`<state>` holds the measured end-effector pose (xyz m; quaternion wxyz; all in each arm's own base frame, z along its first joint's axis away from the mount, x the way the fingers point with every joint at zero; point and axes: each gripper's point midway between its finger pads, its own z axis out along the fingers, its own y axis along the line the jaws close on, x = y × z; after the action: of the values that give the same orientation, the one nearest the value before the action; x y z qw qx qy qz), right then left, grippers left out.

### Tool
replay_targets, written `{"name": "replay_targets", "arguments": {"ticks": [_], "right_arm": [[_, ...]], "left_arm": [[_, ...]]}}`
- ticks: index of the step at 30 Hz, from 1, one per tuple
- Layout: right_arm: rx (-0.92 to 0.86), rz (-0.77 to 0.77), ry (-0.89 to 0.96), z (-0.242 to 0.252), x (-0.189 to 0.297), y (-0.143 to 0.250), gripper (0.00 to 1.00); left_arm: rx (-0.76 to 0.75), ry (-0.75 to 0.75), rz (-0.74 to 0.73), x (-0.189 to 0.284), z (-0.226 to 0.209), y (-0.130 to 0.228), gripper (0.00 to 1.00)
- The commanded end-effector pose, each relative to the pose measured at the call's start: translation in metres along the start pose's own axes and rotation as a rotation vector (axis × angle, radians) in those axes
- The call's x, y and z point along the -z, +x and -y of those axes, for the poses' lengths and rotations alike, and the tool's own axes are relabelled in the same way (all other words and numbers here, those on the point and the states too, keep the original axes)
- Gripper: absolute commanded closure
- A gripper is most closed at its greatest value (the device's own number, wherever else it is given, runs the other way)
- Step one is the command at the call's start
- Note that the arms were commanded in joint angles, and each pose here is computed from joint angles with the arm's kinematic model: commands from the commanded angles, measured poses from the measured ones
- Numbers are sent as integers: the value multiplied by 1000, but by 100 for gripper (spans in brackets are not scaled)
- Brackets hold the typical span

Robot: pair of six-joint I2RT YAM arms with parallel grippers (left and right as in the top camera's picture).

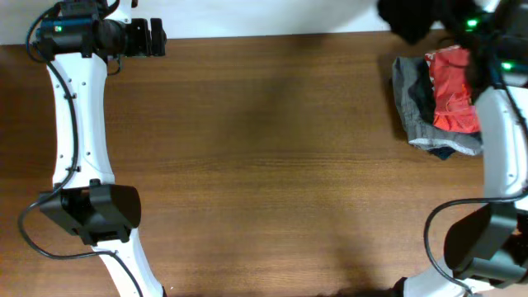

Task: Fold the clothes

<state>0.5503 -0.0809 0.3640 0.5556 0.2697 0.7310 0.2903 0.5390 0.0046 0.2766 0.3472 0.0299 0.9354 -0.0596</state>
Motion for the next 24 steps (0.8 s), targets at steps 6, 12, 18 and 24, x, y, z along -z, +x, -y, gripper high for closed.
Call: {"name": "replay_targets", "arguments": {"ticks": [6,12,18,24], "right_arm": [[-71,261,141,25,33,-71,96],[-105,288,188,51,36,-82,96],[-132,235,192,80,27,-79,96],[-172,155,230,109,23,-64,96]], "left_arm": [[-19,-6,-8,-3,-1,2,1],[-17,-4,-22,-10,-1,5,1],[-13,0,-55,-26,-2,13,1],[-14,5,-75,-36,-1,18,1]]}}
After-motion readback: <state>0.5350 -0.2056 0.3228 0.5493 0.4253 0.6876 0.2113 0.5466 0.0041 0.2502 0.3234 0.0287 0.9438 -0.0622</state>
